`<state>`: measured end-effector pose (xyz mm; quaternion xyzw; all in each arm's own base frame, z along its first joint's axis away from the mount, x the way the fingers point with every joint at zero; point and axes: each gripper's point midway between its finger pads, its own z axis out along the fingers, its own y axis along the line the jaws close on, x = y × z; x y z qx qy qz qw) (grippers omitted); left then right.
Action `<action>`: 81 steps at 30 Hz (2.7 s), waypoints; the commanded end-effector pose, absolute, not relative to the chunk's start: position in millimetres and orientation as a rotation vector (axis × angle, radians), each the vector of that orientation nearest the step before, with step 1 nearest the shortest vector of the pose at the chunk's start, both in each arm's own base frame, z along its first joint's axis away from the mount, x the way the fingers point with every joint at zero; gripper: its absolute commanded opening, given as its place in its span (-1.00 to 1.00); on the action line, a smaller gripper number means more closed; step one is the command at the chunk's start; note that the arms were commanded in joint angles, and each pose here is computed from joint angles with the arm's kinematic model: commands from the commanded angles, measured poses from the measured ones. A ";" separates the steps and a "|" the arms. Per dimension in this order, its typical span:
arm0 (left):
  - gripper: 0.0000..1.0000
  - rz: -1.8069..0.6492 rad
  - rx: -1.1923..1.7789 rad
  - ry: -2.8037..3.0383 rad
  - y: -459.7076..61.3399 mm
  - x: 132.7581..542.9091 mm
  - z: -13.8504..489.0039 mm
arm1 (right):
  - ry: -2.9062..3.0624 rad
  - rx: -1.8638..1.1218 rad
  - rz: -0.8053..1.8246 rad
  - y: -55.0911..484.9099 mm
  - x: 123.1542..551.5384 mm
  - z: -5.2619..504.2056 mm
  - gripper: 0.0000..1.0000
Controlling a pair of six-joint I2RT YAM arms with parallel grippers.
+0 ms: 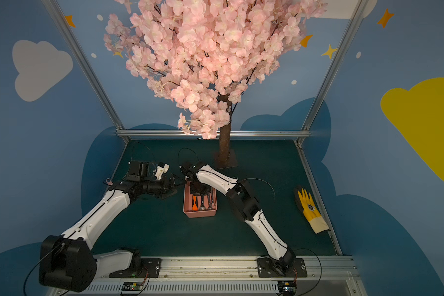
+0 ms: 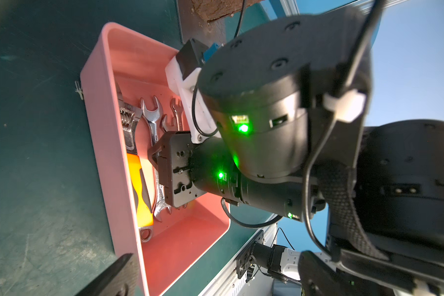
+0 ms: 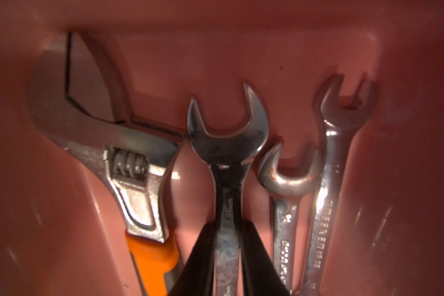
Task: Take out the wrench from the storage box
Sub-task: Pick up the wrench from the storage box, then place the wrench at the center of the board.
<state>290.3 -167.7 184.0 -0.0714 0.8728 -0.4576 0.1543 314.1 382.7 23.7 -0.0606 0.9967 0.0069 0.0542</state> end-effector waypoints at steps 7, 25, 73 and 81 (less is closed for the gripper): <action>1.00 -1.336 -0.174 2.497 -169.4 289.4 184.1 | 3.085 -0.129 -0.157 361.1 312.5 -10.9 -1.00; 1.00 -1.330 -0.174 2.503 -168.8 287.4 181.5 | 2.958 -0.143 -0.011 376.8 327.4 57.1 -1.00; 1.00 -1.363 -0.014 2.536 -257.9 305.9 198.2 | 2.845 -0.249 -0.001 250.0 325.0 157.1 -1.00; 1.00 -1.345 0.017 2.575 -286.1 307.6 191.4 | 2.885 -0.259 0.050 198.1 341.3 106.1 -1.00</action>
